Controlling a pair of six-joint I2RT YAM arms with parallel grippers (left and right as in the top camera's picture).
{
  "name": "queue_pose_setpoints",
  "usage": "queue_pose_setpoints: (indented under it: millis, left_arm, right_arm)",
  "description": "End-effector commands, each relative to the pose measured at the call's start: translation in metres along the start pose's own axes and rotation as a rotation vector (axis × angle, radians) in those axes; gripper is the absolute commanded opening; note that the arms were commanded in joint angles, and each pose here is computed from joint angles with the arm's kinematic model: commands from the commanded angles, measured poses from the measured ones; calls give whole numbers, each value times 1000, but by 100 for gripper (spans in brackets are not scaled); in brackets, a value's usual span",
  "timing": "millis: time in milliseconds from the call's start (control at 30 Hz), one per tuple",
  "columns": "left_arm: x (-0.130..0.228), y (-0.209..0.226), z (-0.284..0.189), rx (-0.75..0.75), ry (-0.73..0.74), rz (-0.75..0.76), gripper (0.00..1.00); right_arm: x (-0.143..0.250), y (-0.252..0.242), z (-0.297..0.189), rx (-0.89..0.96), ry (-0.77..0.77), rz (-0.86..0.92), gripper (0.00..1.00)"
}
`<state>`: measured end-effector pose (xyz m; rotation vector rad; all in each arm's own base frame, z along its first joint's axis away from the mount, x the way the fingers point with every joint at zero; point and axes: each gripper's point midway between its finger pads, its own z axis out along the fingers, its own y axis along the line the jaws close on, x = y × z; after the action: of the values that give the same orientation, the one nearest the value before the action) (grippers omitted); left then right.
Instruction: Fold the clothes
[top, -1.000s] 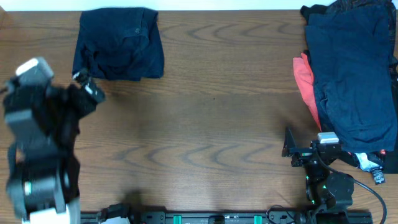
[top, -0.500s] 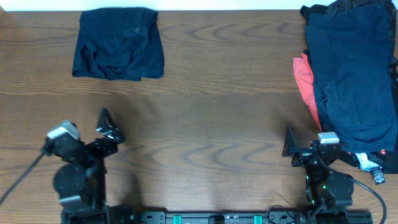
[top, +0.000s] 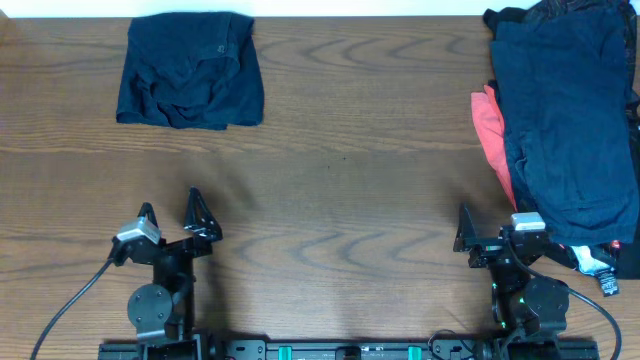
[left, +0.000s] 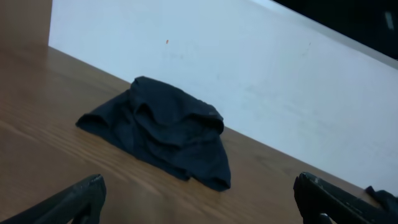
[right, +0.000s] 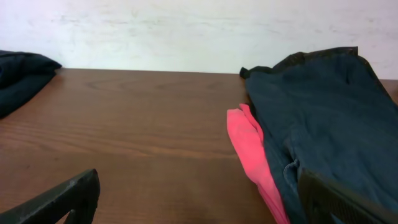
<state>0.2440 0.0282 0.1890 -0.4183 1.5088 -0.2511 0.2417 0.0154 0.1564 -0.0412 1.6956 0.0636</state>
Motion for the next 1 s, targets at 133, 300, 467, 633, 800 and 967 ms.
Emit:
queue_pose_setpoints:
  millis: [133, 300, 467, 633, 800, 967]
  left_arm:
    - [13, 2, 1, 14, 10, -1, 98]
    - [43, 15, -1, -40, 130, -2, 98]
    - [48, 18, -2, -51, 152, -2, 98]
    - [48, 18, -2, -52, 153, -2, 98]
    - [48, 18, -2, -52, 154, -2, 98]
    - [49, 18, -2, -52, 154, -2, 98]
  right_arm:
    - [2, -4, 0, 19, 0, -6, 99]
    - [2, -4, 0, 19, 0, -6, 99]
    - [2, -4, 0, 19, 0, -6, 99]
    - [2, -4, 0, 19, 0, -6, 99]
    - [2, -4, 0, 18, 0, -6, 99]
    - [2, -4, 0, 19, 0, -6, 99]
